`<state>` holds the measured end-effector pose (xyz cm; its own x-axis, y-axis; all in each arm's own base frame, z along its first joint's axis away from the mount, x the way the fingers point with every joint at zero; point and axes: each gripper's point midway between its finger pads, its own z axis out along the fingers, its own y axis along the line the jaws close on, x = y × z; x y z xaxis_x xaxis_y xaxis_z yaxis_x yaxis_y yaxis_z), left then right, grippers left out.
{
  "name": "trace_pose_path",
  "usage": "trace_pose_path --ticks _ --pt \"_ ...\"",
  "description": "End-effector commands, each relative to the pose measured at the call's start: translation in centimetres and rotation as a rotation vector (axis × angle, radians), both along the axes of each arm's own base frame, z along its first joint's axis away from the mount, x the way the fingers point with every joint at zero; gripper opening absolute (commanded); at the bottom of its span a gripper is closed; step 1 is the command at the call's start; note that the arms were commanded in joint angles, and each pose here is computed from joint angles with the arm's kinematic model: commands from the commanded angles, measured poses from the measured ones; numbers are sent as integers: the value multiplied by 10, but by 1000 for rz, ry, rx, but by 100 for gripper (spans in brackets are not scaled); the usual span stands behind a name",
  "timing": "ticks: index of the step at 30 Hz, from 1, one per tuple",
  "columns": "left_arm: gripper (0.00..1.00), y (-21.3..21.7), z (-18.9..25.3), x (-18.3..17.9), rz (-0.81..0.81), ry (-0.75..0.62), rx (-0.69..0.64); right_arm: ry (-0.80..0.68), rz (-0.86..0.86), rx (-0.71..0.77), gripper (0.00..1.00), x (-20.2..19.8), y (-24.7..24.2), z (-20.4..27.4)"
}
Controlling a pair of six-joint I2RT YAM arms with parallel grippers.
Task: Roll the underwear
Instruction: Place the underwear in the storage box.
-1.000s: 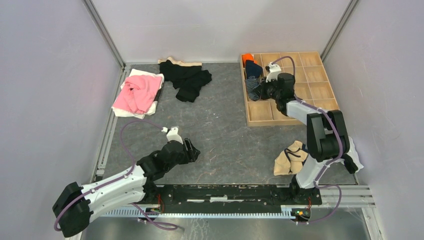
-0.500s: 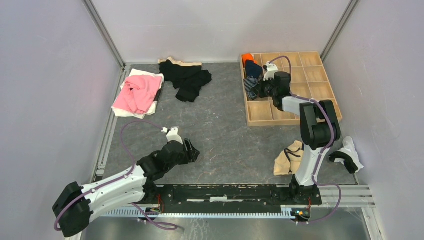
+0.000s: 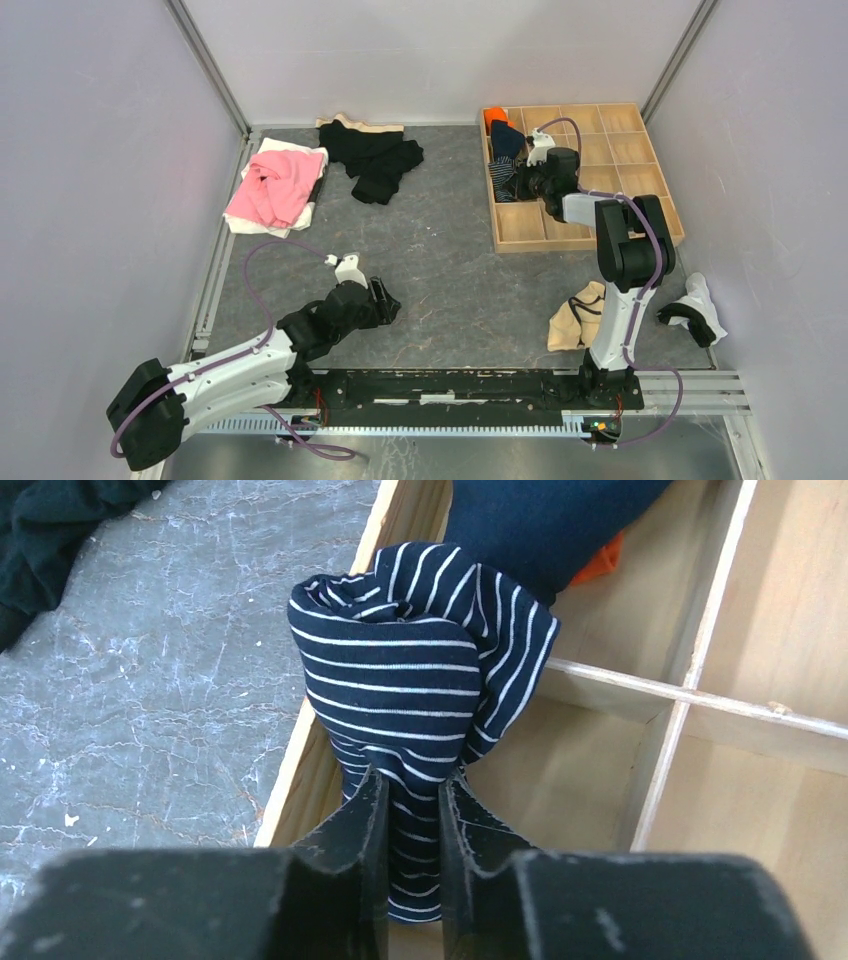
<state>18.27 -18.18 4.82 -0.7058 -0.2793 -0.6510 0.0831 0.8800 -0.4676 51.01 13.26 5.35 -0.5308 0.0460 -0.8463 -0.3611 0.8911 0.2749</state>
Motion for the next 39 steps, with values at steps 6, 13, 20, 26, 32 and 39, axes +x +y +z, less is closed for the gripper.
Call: trace_pose_path --ticks 6,13,20,26,32,39 --pt "66 -5 5 3 -6 -22 -34 56 13 -21 34 -2 0 -9" --pt "66 -3 6 2 0 -23 -39 -14 10 -15 45 0 -1 31" --pt "66 0 10 3 18 -31 -37 -91 8 -12 59 1 -1 77" --pt "67 2 15 5 26 -41 -26 -124 -44 -63 65 -6 -15 103" --pt "67 3 34 13 29 -75 5 -177 -131 -56 66 -35 -31 143" --pt "69 14 83 33 72 -169 72 -246 -192 33 66 -97 -40 200"
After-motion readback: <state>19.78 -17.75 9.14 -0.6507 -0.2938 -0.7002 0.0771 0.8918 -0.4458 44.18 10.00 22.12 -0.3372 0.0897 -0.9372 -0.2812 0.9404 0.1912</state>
